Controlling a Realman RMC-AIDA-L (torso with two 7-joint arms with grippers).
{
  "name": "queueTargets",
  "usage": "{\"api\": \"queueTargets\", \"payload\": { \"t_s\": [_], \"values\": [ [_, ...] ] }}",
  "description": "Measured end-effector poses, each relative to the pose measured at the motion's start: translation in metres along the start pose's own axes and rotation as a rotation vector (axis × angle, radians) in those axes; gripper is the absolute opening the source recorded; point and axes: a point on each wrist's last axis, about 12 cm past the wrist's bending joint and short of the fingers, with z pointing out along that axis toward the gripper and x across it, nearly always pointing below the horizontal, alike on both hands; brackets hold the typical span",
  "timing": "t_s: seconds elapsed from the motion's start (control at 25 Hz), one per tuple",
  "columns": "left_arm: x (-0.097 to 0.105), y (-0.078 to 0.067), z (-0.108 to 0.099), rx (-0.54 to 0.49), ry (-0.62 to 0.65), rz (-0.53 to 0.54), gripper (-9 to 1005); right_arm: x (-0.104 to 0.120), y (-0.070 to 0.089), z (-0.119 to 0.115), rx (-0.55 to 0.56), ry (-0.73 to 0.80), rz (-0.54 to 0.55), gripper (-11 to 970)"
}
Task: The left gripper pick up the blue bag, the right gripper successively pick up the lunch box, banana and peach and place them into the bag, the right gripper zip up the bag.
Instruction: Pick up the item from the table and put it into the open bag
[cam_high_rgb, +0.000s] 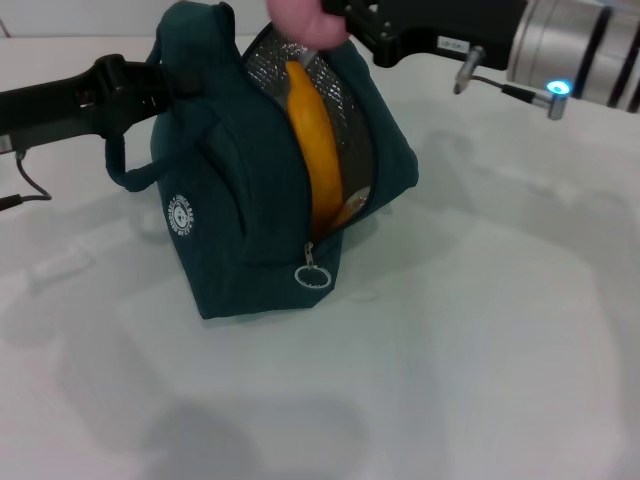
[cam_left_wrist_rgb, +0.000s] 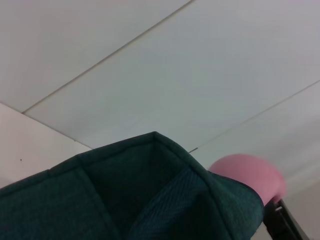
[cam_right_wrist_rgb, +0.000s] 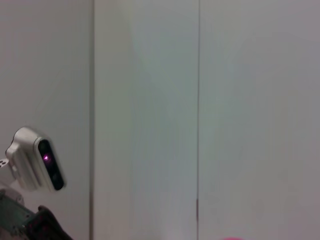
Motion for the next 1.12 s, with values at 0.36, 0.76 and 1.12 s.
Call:
{"api": "queueTargets", "payload": {
  "t_s": [0.36, 0.76, 1.12],
  "values": [
    [0.002, 0.001, 0.000, 0.001, 0.002, 0.006, 56, 0.001, 0.013, 0.022, -0.079, 0.045, -0.040, 51],
    [0.006, 0.003, -0.002, -0.004, -0.003, 0.004, 56, 0.008, 0.022, 0.024, -0.110, 0.071, -0.031, 66],
    [0.006, 0.003, -0.003, -0.004, -0.004, 0.003, 56, 0.012, 0.019, 0.022, -0.080, 0.076, -0.006, 313]
  ]
}}
